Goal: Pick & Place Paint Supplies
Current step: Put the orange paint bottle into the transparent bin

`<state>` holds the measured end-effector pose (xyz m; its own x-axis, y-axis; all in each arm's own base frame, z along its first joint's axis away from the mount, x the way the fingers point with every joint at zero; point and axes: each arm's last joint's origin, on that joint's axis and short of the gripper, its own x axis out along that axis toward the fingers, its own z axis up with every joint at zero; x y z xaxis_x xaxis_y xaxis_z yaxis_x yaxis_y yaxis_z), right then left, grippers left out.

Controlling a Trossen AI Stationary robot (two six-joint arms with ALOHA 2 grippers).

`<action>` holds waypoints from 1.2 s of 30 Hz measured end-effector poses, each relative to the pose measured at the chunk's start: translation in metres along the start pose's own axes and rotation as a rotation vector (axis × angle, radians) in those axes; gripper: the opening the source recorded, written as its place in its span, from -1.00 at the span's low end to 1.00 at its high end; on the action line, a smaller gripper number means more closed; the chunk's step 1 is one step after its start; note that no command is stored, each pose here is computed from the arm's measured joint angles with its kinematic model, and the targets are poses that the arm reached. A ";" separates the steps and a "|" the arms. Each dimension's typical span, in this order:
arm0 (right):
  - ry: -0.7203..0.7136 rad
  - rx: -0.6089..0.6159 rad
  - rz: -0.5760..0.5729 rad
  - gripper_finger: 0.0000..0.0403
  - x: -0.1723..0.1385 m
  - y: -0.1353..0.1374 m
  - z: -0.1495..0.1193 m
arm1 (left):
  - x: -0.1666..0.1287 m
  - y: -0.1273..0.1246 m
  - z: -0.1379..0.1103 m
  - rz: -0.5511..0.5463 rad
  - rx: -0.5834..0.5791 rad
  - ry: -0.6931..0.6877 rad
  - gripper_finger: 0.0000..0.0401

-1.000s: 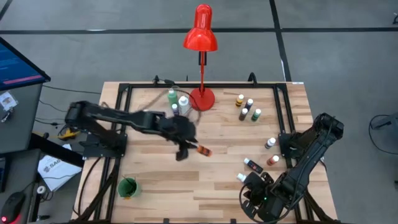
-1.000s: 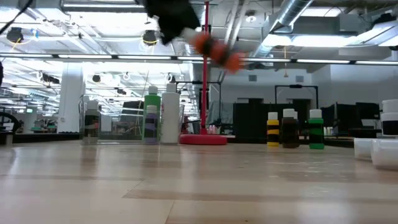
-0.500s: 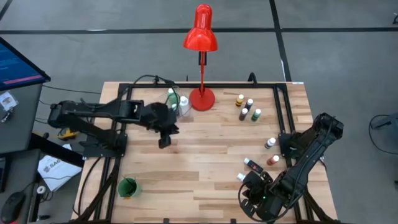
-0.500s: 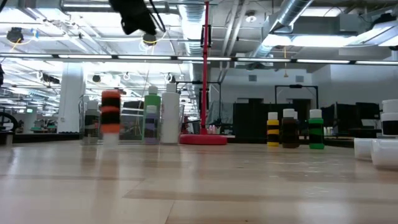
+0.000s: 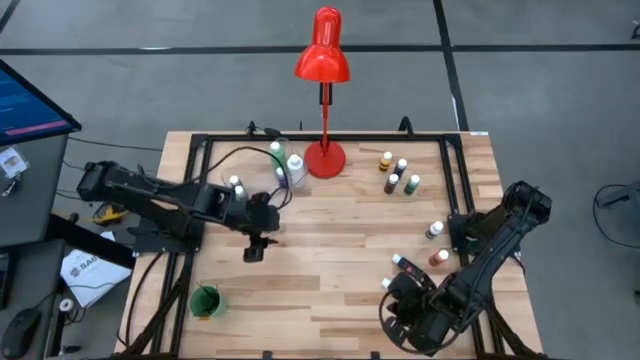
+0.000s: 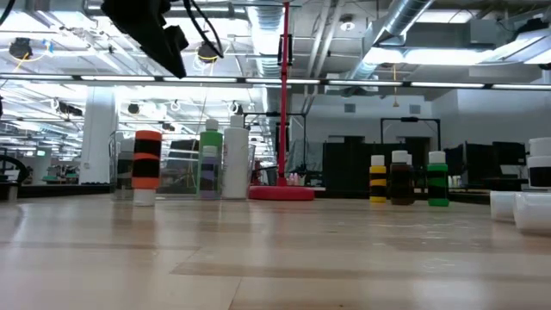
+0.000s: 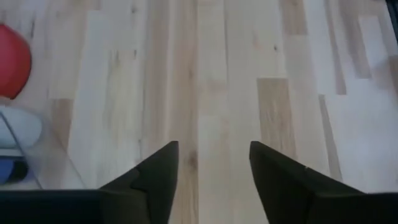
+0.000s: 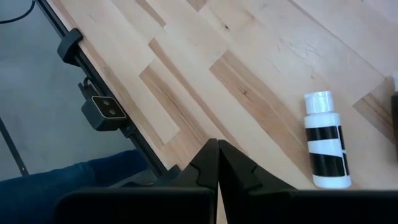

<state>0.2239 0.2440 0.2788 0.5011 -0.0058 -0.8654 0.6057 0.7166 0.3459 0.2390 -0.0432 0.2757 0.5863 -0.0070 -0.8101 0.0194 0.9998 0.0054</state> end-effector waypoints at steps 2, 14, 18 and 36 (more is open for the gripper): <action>-0.001 0.000 -0.001 -1.00 0.000 0.000 0.001 | 0.002 -0.001 -0.002 0.001 0.042 0.012 0.03; -0.002 -0.020 -0.001 -1.00 0.001 0.000 0.002 | 0.033 0.018 -0.041 0.108 0.074 0.166 0.26; -0.003 -0.022 0.000 -1.00 0.001 0.000 0.002 | 0.038 0.019 -0.044 0.109 0.081 0.153 0.31; -0.003 -0.022 0.000 -1.00 0.001 0.000 0.002 | 0.039 0.019 -0.043 0.140 0.123 0.122 0.40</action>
<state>0.2260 0.2428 0.2786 0.5028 -0.0073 -0.8644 0.5918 0.7317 0.3381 0.2268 -0.0232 0.2191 0.4884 0.1411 -0.8611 0.0481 0.9810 0.1880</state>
